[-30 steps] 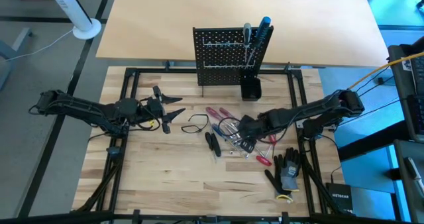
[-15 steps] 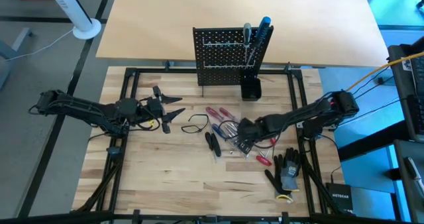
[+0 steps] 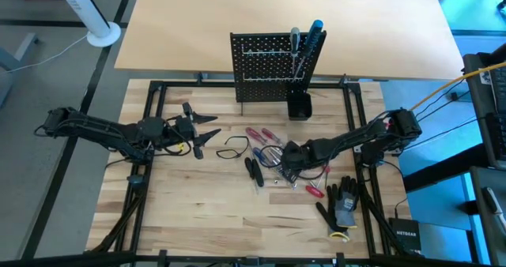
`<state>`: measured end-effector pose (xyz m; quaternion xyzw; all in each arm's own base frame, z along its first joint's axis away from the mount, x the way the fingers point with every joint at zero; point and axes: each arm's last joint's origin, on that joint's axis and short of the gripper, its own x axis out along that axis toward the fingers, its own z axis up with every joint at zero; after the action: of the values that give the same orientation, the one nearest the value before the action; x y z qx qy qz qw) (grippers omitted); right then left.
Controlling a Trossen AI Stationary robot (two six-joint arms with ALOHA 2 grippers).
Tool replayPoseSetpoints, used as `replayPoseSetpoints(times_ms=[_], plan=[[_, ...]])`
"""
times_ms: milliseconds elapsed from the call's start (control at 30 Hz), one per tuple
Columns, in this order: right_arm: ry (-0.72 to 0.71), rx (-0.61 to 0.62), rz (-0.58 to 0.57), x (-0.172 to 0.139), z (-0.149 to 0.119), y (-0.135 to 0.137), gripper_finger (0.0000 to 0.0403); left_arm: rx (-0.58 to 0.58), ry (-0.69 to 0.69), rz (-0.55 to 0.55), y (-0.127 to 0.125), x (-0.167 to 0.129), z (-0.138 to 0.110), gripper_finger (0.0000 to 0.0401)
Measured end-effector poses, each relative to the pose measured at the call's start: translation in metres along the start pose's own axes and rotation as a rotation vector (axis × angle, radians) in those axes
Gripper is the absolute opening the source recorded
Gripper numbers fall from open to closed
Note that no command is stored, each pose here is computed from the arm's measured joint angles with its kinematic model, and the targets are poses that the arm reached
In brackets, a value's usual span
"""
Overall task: Hang tools onto peg board
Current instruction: Hang the gray screwdriver on the peg board
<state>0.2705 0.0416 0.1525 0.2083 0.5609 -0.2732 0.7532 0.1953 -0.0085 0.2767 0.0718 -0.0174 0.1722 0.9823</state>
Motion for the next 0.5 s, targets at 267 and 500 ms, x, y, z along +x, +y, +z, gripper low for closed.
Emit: replayPoseSetpoints(times_ms=[267,500], plan=[[0.018,0.008,0.011,0.005,-0.003,-0.003,0.0117,0.0,0.0,0.0,0.0,0.0,0.0,0.0184],[0.021,0.009,0.011,0.011,-0.008,-0.007,0.0104,0.0,0.0,0.0,0.0,0.0,0.0,0.0184]])
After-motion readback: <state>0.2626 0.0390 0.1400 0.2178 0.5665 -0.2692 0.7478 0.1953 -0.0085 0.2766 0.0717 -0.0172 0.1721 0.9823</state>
